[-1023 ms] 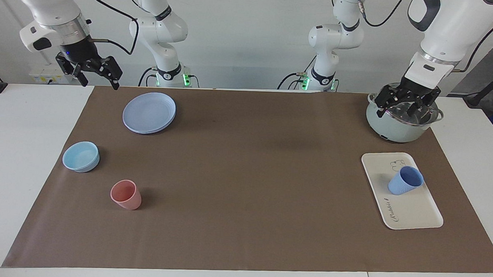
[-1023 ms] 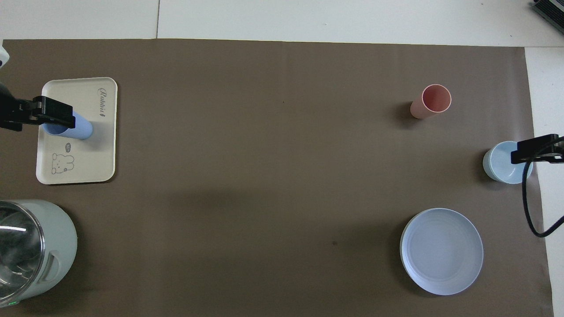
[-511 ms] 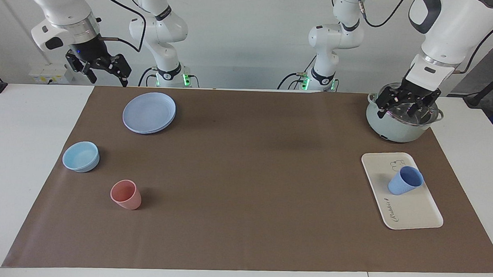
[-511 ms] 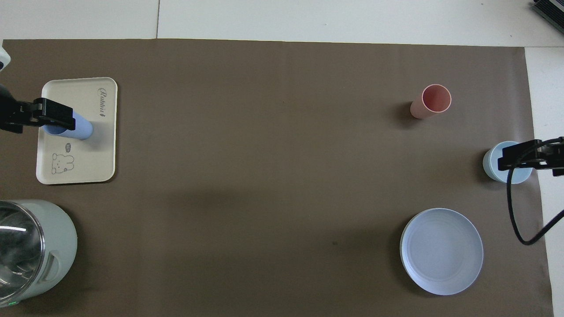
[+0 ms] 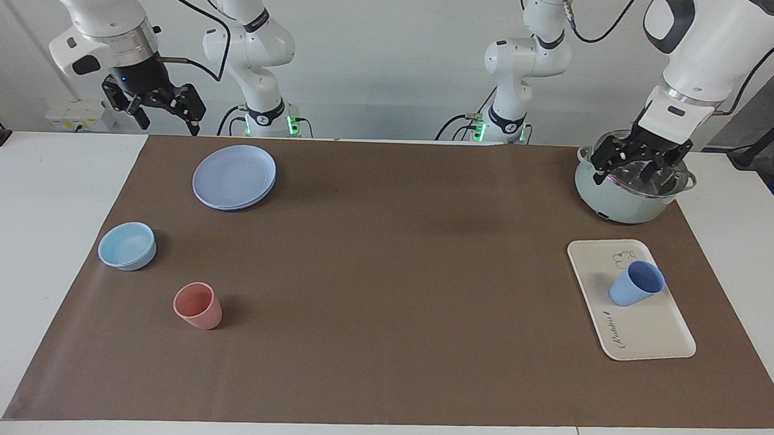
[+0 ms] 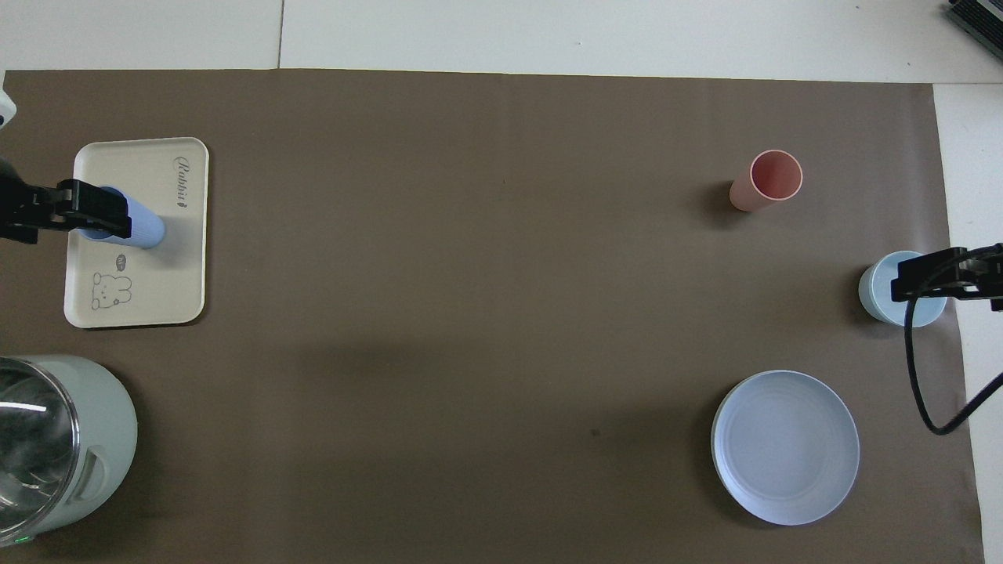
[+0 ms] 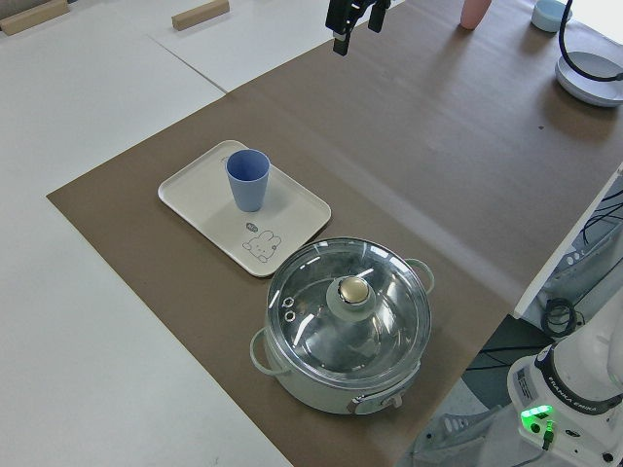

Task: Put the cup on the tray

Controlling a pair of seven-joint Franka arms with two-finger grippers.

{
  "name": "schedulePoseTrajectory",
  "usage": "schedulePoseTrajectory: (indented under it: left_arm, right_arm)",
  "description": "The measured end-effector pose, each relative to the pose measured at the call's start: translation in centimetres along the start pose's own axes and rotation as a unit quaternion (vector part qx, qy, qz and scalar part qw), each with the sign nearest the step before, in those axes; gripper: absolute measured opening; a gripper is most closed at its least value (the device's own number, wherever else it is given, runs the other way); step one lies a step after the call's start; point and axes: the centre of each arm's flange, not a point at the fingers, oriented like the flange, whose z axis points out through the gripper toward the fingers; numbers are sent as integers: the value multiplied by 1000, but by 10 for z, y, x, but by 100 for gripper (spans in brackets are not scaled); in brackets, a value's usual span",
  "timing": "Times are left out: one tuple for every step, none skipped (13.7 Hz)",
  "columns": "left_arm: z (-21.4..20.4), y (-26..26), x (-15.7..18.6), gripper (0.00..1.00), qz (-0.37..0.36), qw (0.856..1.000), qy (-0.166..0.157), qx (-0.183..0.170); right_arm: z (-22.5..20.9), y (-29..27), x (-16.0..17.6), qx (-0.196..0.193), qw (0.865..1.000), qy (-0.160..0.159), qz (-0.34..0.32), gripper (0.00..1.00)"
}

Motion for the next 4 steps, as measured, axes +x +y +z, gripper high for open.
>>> schedulePoseTrajectory:
  left_arm:
    - [-2,0,-2,100,0,1000,-1,0]
    - [-4,0,-4,100,0,1000,-1,0]
    - [-6,1,-5,100,1,1000,1,0]
    - [-8,3,-6,100,3,1000,2,0]
  right_arm:
    - [-1,0,1,0,1000,3,0,100]
    - [-1,-1,1,0,1000,3,-1,100]
    - [-1,-2,0,0,1000,3,-3,100]
    - [-1,-3,0,0,1000,3,-4,100]
